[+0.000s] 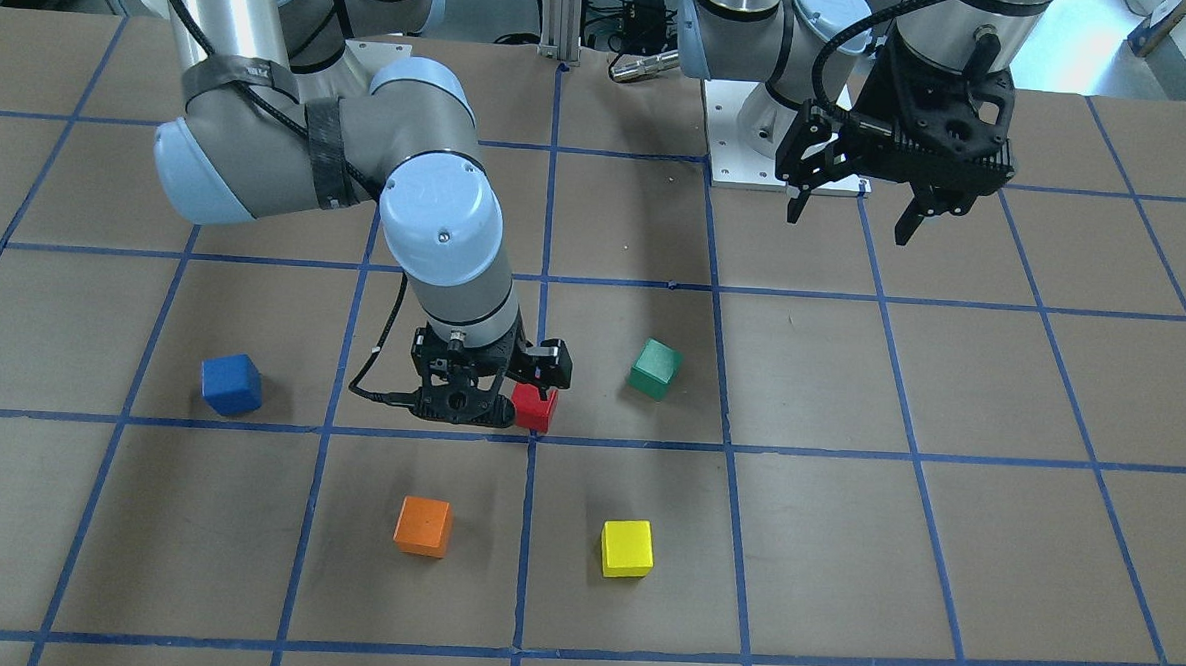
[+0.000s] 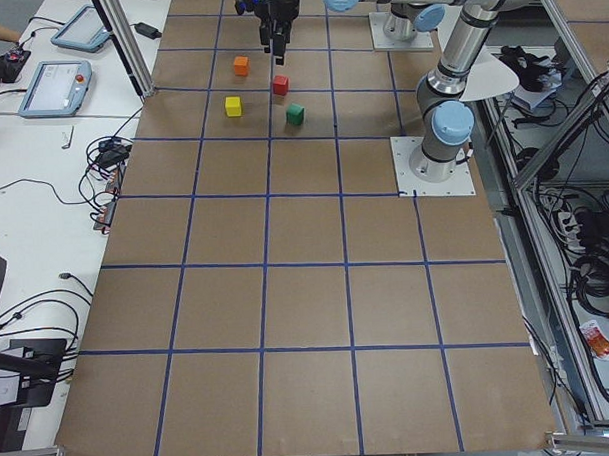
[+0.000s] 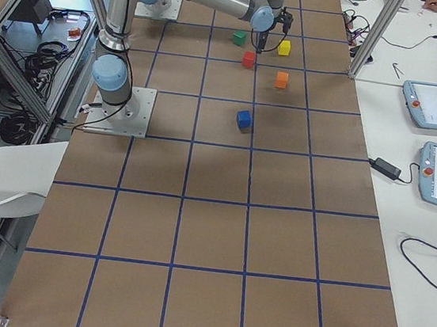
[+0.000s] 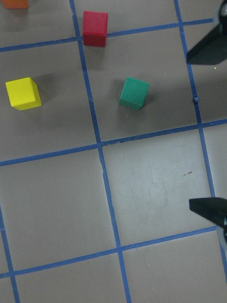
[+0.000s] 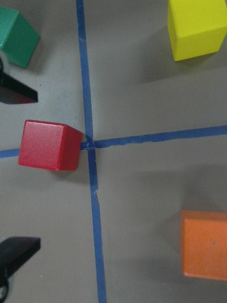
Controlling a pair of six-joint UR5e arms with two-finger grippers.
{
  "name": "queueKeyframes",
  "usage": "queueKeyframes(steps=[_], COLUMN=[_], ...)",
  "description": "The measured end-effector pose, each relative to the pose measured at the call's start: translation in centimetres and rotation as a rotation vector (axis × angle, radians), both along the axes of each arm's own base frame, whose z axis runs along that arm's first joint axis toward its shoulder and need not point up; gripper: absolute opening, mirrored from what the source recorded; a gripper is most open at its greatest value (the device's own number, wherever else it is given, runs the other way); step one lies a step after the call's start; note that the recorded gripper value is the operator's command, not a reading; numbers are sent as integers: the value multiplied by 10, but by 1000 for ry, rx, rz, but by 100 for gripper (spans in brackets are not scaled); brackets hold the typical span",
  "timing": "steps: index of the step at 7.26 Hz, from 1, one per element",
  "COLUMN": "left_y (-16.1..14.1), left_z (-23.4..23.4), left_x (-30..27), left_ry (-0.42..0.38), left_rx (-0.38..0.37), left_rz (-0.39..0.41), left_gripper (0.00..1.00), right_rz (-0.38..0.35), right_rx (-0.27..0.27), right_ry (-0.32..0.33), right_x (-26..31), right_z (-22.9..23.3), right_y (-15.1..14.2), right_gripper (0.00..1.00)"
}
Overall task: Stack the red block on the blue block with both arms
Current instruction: 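Move the right gripper over the red cube while the left gripper withdraws, then lower the right gripper and grasp the red cube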
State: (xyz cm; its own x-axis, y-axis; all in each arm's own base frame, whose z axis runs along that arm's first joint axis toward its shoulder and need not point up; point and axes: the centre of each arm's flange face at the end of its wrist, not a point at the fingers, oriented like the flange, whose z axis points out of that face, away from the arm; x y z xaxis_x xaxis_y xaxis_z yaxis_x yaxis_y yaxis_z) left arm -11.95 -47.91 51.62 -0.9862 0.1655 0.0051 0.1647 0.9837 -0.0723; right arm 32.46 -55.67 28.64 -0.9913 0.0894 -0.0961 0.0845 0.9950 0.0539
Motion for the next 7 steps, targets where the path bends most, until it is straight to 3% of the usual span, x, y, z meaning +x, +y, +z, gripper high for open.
queueKeyframes(steps=[7], left_y=[-7], left_z=[7], left_x=[-1], left_ry=[0], left_rx=[10], left_rz=[24], left_gripper=[100], right_rz=[-63], right_rx=[122], right_ry=[-16], right_x=[13], right_z=[-73], right_y=[-7], right_gripper=[100])
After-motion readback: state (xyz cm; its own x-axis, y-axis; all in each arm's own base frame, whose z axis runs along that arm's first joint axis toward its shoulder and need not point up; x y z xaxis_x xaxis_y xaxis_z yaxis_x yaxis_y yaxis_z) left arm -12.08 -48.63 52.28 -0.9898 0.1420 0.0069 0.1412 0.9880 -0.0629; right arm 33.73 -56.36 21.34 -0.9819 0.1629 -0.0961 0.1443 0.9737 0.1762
